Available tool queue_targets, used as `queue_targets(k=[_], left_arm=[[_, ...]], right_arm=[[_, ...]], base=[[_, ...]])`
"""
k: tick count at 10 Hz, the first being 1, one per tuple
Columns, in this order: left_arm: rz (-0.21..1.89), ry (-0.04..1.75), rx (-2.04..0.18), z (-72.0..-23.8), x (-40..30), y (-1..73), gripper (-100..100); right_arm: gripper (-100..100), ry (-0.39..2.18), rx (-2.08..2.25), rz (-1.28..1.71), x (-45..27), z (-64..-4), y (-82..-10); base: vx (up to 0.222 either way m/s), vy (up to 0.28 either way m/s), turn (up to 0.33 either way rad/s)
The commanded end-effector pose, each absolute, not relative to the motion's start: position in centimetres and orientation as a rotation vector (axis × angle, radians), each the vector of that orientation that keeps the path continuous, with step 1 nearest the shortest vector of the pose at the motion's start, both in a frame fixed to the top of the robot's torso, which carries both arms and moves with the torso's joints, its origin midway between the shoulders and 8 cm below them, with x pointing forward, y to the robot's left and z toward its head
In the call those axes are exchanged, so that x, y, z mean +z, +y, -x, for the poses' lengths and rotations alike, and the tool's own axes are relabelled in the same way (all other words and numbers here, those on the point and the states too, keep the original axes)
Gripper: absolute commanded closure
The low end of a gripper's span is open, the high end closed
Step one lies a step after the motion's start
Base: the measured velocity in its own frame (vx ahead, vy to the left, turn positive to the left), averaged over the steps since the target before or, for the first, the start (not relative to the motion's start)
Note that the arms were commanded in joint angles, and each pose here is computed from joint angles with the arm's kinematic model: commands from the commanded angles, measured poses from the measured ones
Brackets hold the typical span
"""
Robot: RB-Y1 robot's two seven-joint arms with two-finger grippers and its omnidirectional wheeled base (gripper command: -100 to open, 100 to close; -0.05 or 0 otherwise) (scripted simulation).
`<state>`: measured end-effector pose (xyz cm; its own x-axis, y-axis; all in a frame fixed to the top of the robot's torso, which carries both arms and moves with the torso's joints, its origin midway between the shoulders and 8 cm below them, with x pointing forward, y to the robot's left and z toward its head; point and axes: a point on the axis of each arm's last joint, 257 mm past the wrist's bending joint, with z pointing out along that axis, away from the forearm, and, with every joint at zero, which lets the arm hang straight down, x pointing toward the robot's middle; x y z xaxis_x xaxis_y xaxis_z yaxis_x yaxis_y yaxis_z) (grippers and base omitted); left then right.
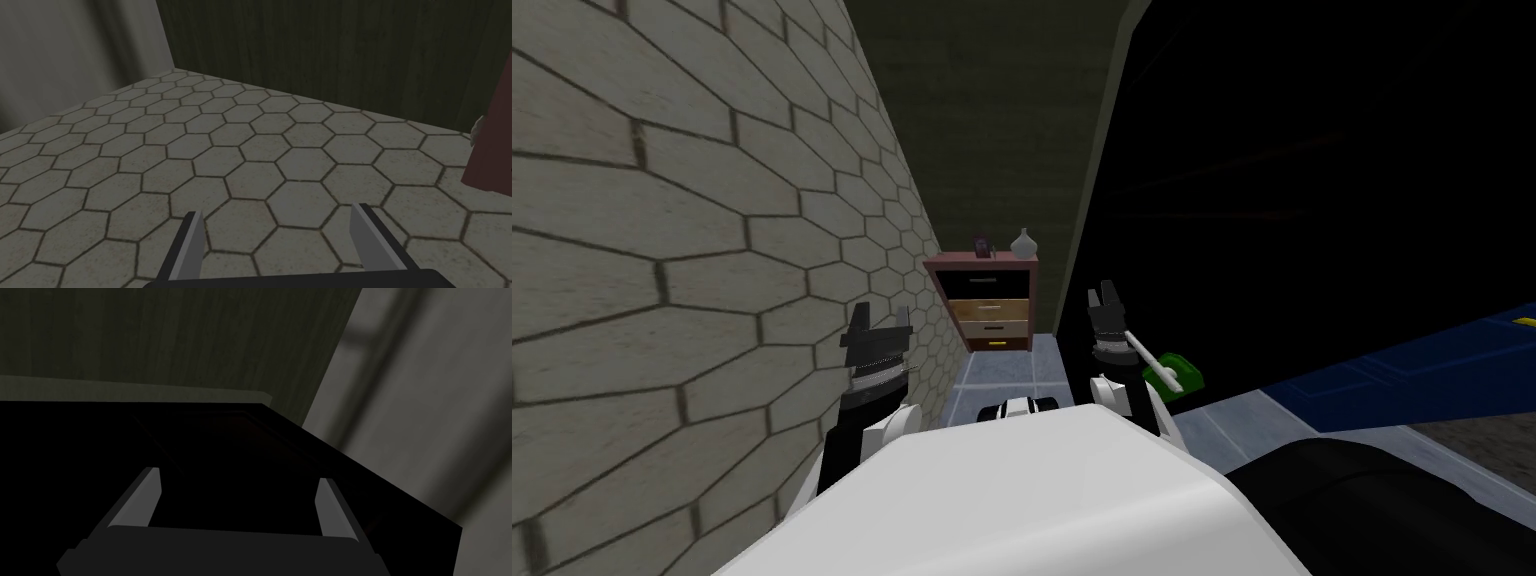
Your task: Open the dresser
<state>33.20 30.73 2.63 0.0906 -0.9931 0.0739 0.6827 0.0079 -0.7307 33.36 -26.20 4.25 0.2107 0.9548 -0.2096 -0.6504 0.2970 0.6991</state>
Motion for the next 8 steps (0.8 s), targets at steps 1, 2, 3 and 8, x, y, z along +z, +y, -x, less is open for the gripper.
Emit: queue_targets(k=[1,2,3,8], left_arm=[[0.708,0.589,-1.416,-33.7,1.9,30.5,-100],[0.706,0.605,-1.414,-34.0,1.4,30.4,-100],[0.706,0.621,-1.411,-34.3,0.8,30.3,-100],[0.727,0.694,-1.389,-36.1,-3.0,30.4,-100]], right_arm=[[0,0.696,1.189,-0.526,4.2,-33.4,-26.2],[0,0.696,1.189,-0.526,4.2,-33.4,-26.2],[0,0.697,1.189,-0.527,4.2,-33.4,-26.2],[0,0.697,1.189,-0.527,4.2,-33.4,-26.2]], base=[[0.03,0.004,-0.015],[0.046,0.01,-0.026],[0.048,0.017,-0.015],[0.067,0.017,-0.024]])
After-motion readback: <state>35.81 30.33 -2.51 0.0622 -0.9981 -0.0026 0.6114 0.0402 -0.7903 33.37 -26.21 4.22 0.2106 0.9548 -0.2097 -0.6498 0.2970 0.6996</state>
